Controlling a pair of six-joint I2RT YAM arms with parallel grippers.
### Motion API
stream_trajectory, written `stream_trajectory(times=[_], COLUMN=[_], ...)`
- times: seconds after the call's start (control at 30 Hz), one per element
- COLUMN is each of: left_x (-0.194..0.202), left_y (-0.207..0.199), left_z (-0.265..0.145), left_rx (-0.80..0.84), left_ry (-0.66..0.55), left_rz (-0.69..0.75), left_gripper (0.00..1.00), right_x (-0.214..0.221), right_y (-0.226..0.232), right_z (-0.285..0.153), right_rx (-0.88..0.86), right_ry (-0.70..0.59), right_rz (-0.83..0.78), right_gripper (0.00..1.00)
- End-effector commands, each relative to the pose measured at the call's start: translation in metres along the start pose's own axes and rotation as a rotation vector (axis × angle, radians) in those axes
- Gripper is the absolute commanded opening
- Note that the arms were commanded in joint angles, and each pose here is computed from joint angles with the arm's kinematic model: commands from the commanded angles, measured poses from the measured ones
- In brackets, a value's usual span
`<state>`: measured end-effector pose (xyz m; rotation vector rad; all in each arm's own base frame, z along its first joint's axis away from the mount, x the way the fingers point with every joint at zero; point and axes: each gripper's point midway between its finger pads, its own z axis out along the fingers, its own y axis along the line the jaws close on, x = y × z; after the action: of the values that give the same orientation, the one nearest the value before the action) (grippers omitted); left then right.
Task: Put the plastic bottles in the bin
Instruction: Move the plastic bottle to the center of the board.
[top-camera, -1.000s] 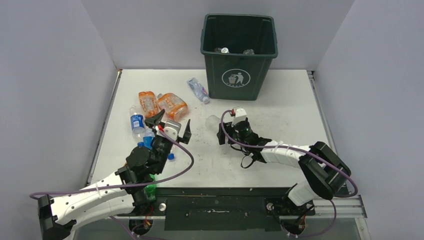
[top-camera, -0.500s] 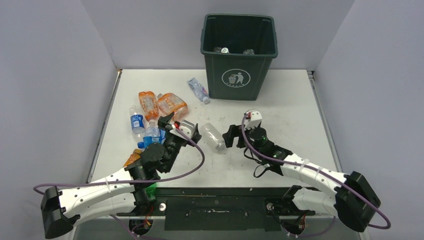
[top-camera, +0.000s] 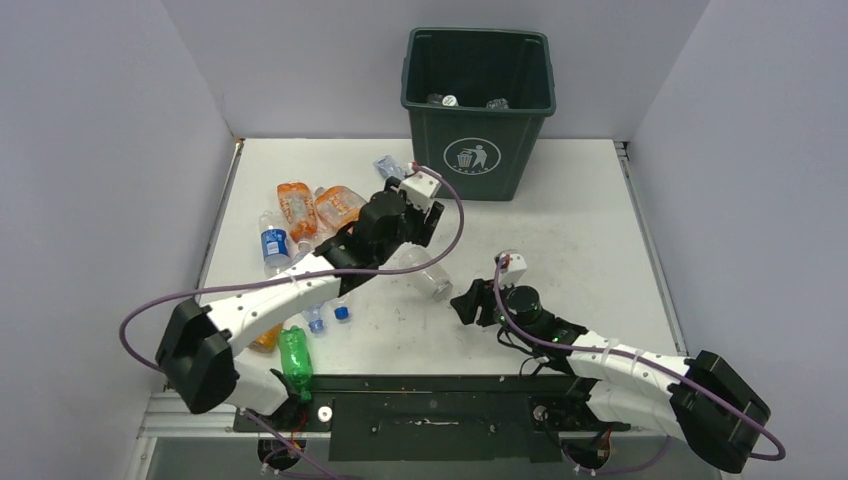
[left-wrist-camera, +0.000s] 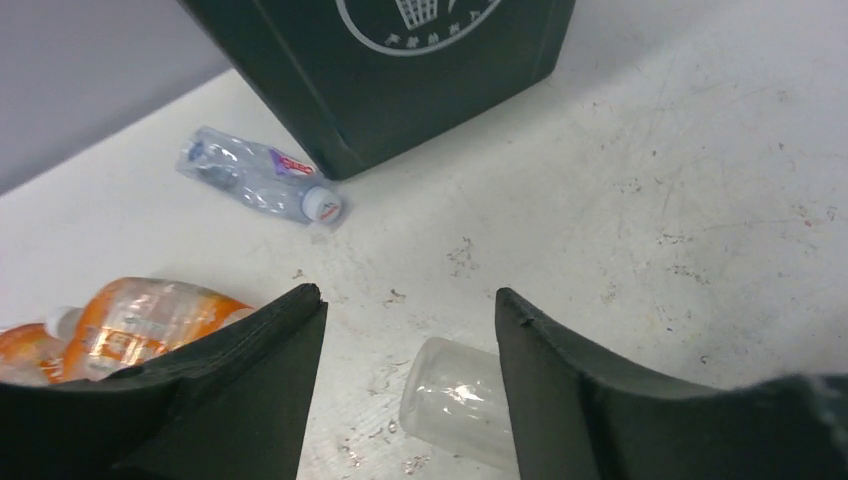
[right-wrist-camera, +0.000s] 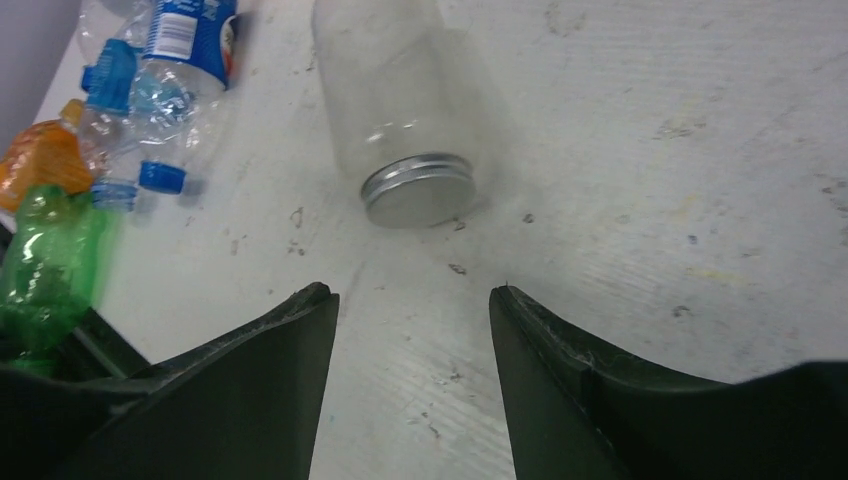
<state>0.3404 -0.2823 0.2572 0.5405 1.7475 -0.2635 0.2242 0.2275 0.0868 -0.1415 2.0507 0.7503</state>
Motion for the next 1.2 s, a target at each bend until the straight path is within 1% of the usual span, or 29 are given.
stream_trajectory(times=[0.0, 0.1, 0.17, 0.3, 0.47, 0.7, 0.93, 1.17], left_x=[0.032, 0.043, 0.051, 0.067, 0.086, 0.125, 0.156, 0.165], left_y=[-0.013, -0.013, -0.017, -0.022, -0.030, -0.042, -0.046, -0.040], left_z=[0.032, 0.052, 0.062, 0.084, 0.112, 0.137, 0.137, 0.105], left_rx=[0.059, 0.061, 0.072, 0.071, 0.091, 0.137, 0.158, 0.117], left_ry=[0.114, 0.104, 0.102, 0.126, 0.163, 0.275, 0.378, 0.403], left_rz=[-0.027, -0.050, -0.053, -0.047, -0.042, -0.026, -0.035, -0.175], left_gripper=[0.53, 0.45, 0.43, 0.41, 0.40, 0.39, 0.34, 0.31], right_x=[-0.001, 0.014, 0.019, 0.026, 0.030, 0.034, 0.029, 0.011], right_y=[0.043, 0.055, 0.059, 0.062, 0.066, 0.044, 0.013, -0.013], right_z=[0.001, 0.007, 0.015, 0.034, 0.054, 0.066, 0.058, 0.056], right_rx=[-0.168, -0.199, -0.205, -0.191, -0.177, -0.078, 0.021, 0.048], right_ry=[-0.036, -0.007, 0.004, 0.027, 0.045, 0.037, 0.000, -0.048], right_rz=[0.002, -0.014, -0.011, 0.010, 0.054, 0.112, 0.149, 0.229], right_gripper=[0.54, 0.52, 0.51, 0.48, 0.49, 0.51, 0.55, 0.61])
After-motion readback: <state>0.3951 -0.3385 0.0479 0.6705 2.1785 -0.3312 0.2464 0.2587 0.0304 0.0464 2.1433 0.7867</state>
